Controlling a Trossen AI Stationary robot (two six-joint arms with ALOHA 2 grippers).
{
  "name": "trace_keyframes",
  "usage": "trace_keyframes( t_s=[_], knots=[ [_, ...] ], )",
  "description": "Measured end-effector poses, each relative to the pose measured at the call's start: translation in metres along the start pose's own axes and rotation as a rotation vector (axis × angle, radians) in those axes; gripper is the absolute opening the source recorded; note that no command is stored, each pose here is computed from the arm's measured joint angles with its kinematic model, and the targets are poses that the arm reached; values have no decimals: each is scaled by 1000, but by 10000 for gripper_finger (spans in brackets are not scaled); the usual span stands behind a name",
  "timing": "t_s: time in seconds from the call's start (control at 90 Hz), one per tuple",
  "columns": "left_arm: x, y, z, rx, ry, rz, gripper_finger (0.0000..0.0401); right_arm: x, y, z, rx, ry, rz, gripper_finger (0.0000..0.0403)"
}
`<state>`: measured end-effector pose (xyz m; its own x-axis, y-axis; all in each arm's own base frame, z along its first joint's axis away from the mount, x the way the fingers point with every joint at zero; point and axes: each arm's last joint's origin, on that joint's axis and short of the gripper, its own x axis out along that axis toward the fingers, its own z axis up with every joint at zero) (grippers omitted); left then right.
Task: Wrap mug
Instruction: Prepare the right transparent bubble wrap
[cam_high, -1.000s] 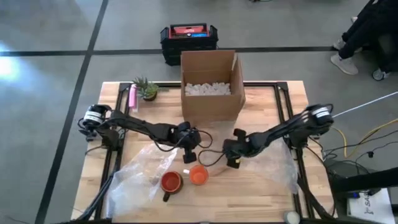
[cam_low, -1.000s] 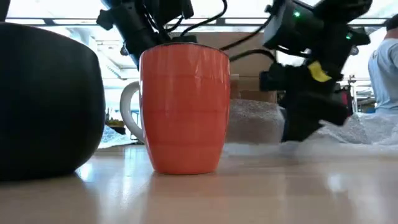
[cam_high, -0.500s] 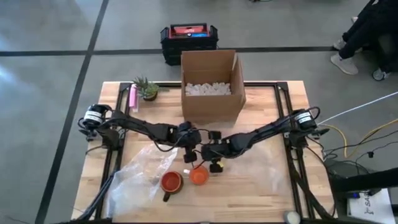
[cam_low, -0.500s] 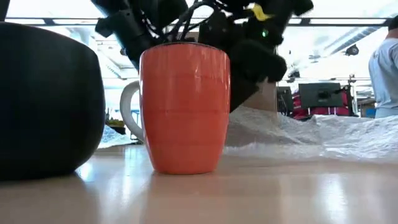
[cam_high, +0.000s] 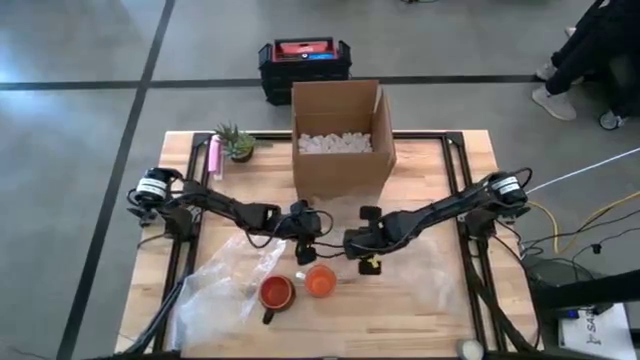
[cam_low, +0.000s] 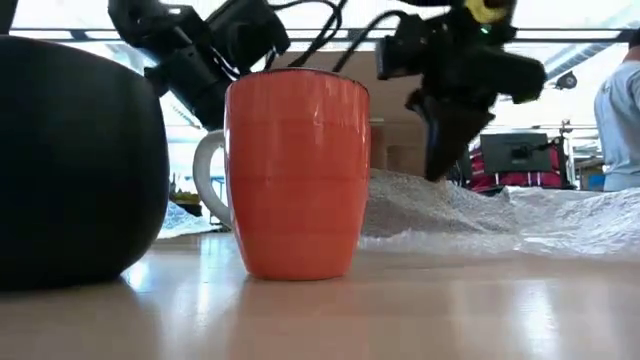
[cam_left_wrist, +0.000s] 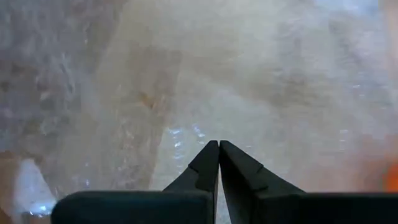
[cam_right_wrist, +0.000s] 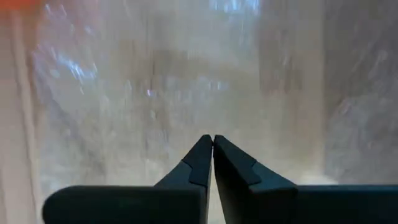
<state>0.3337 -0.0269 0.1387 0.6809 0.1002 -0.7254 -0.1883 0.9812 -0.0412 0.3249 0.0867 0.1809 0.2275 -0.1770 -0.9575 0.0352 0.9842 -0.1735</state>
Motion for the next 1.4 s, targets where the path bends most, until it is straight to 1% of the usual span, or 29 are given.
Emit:
trace_keyframes(
  t_s=[0.156, 0.256, 0.289, 0.333, 0.4, 0.522, 0.622, 0.789, 0.911, 0.978, 1.022, 1.144, 1.233, 1.322, 1.4],
  knots=[
    [1, 1, 1, 2, -6, 2, 0, 7, 9, -19, 32, 59, 12, 2],
    [8, 2, -1, -2, -10, 1, 0, 10, 15, -34, 50, 96, 34, 2],
    [13, 2, -5, 11, 8, 1, 0, 11, 16, -38, 50, 103, 33, 2],
    [18, 4, -16, 38, 74, 9, 0, 8, 16, -44, 56, 113, 33, 2],
    [26, 3, -18, 41, 82, -18, 0, 5, 17, -49, 63, 95, 55, 2],
    [36, 3, -25, 33, 116, -28, 0, 13, 14, -55, 83, 83, 34, 2],
    [35, 3, -23, 28, 110, -37, 0, 15, 15, -53, 89, 31, 60, 2],
    [34, 4, -21, 21, 100, -46, 0, 33, 11, -61, 109, 4, 64, 2],
    [34, 4, -21, 17, 104, -47, 0, 40, 8, -77, 105, 106, 57, 2],
    [34, 4, -21, 15, 105, -49, 0, 39, 8, -82, 101, 167, 82, 2],
    [34, 4, -21, 13, 99, -53, 0, 37, 6, -87, 92, 224, 72, 2],
    [34, 4, -22, 12, 98, -58, 0, 21, -2, -100, 53, 415, 11, 2],
    [34, 4, -22, 12, 103, -57, 0, 3, -8, -101, 41, 471, -14, 2],
    [34, 4, -23, 12, 104, -57, 0, -14, -18, -110, 16, 567, -93, 2],
    [34, 4, -23, 12, 105, -57, 0, -30, -28, -115, 29, 610, -201, 2]
  ],
)
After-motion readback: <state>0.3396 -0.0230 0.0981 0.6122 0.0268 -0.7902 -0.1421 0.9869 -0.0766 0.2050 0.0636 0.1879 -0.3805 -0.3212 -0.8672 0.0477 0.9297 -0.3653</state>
